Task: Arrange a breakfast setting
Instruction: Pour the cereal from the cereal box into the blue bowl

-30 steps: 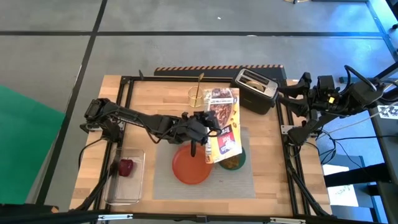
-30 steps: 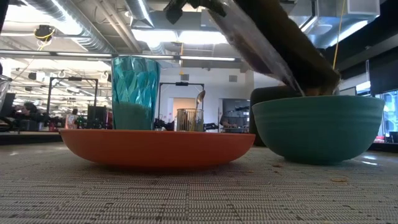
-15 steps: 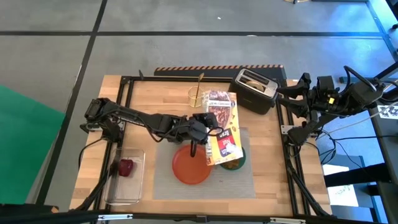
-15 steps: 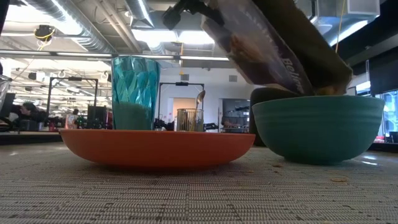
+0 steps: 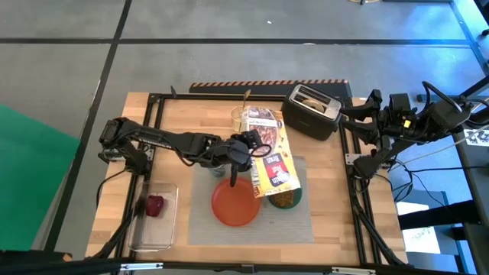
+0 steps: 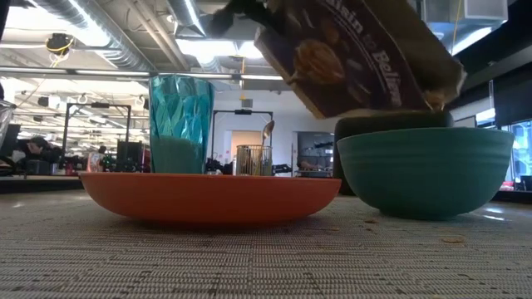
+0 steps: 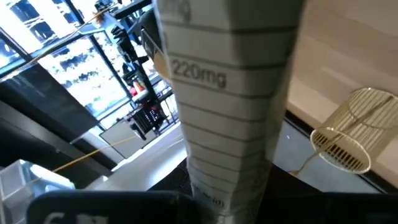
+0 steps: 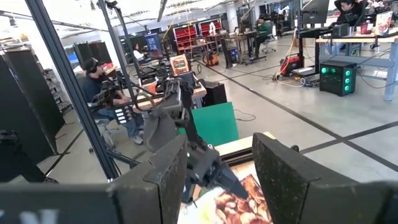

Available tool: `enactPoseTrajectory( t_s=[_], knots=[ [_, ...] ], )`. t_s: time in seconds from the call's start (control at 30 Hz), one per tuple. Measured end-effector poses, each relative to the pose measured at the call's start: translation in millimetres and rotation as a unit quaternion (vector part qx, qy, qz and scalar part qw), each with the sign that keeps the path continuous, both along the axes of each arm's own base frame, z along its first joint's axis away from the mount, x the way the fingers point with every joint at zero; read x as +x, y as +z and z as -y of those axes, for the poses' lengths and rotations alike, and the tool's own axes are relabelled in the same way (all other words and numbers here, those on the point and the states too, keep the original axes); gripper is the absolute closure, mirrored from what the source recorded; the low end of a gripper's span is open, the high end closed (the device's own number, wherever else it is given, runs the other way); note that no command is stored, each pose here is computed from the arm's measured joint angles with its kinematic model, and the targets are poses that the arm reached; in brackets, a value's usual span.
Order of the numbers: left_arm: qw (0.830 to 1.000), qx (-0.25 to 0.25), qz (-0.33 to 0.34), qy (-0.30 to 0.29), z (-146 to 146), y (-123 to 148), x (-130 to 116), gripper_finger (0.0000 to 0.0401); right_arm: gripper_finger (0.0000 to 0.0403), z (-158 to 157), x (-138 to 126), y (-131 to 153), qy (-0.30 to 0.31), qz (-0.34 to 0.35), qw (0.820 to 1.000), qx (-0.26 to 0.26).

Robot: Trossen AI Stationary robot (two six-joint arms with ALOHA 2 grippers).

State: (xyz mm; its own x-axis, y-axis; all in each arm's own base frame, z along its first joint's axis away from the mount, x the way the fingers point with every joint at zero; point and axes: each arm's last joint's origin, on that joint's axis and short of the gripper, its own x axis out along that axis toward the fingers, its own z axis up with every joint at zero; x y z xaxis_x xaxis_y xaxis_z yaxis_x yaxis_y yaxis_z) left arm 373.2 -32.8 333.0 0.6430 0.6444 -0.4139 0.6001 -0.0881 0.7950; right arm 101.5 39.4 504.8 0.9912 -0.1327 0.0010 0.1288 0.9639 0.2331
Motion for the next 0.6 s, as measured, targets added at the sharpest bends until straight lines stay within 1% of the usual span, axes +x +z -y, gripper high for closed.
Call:
enactPoseTrajectory(
  t_s=[0.13,0.33,0.6],
  knots=[
    [0.999,-0.014,0.032,0.006,-1,13,-8,0.0339,0.0229,0,0,0,0.0,-0.001,1.0,-0.001],
    [0.997,-0.042,0.06,0.008,-1,22,-14,0.0339,0.0229,0,-1,0,0.0,0.0,1.0,-0.003],
    [0.996,-0.077,0.05,0.02,-5,23,-26,0.0339,0.0229,1,-1,0,-0.003,-0.001,1.0,-0.012]
  ],
)
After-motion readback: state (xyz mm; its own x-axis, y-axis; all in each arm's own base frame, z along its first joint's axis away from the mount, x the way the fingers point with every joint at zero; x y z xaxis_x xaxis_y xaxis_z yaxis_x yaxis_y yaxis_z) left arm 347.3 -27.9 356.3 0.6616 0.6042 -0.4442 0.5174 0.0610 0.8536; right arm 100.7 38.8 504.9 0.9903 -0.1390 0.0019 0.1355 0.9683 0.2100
